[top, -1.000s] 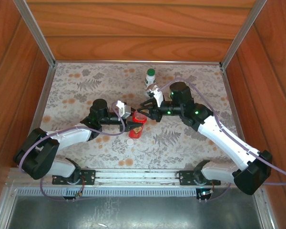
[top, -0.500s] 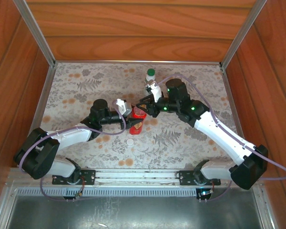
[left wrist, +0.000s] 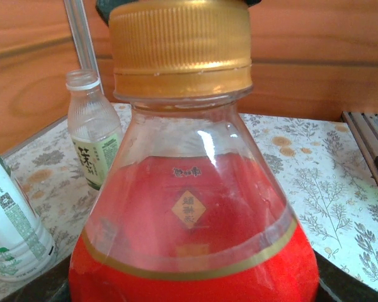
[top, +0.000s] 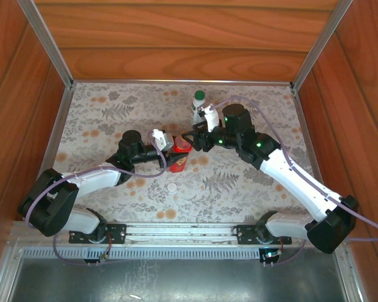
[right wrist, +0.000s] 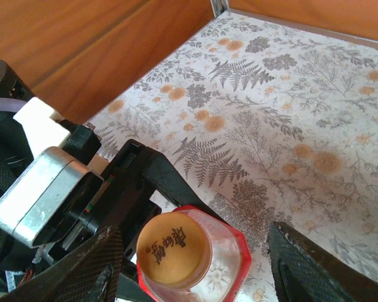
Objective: Screw on the bottle caps
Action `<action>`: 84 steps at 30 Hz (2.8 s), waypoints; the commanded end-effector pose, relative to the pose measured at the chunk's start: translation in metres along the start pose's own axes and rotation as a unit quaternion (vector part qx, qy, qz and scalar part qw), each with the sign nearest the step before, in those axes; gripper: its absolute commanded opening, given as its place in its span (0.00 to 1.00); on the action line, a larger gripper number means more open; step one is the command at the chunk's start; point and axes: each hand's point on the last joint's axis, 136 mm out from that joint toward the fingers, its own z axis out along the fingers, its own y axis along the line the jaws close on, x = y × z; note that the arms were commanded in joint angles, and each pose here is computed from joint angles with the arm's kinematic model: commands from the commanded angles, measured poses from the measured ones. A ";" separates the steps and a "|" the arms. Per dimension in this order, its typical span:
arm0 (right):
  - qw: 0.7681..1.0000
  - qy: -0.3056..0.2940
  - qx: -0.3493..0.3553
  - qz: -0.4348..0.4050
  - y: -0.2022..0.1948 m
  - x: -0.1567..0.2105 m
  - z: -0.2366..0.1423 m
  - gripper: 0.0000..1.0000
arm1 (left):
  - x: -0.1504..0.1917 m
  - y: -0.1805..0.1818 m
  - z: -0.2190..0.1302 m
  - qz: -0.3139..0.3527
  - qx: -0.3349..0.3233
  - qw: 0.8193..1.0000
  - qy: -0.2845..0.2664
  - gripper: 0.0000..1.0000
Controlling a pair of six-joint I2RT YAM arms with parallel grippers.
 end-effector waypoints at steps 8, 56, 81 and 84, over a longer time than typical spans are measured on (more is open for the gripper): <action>1.000 0.014 -0.022 0.016 0.003 0.011 0.024 0.40 | -0.012 0.002 0.001 0.017 0.001 1.000 -0.019 0.58; 0.985 0.027 0.118 -0.124 -0.119 -0.078 0.197 0.53 | 0.057 0.043 -0.087 -0.035 -0.243 0.969 0.042 1.00; 0.908 -0.031 0.414 0.044 -0.222 -0.023 -0.027 0.95 | 0.043 0.014 0.036 -0.004 -0.089 0.994 0.064 1.00; 0.902 -0.014 0.424 0.081 -0.244 -0.009 -0.033 0.95 | 0.046 0.013 0.035 -0.006 -0.089 0.994 0.067 1.00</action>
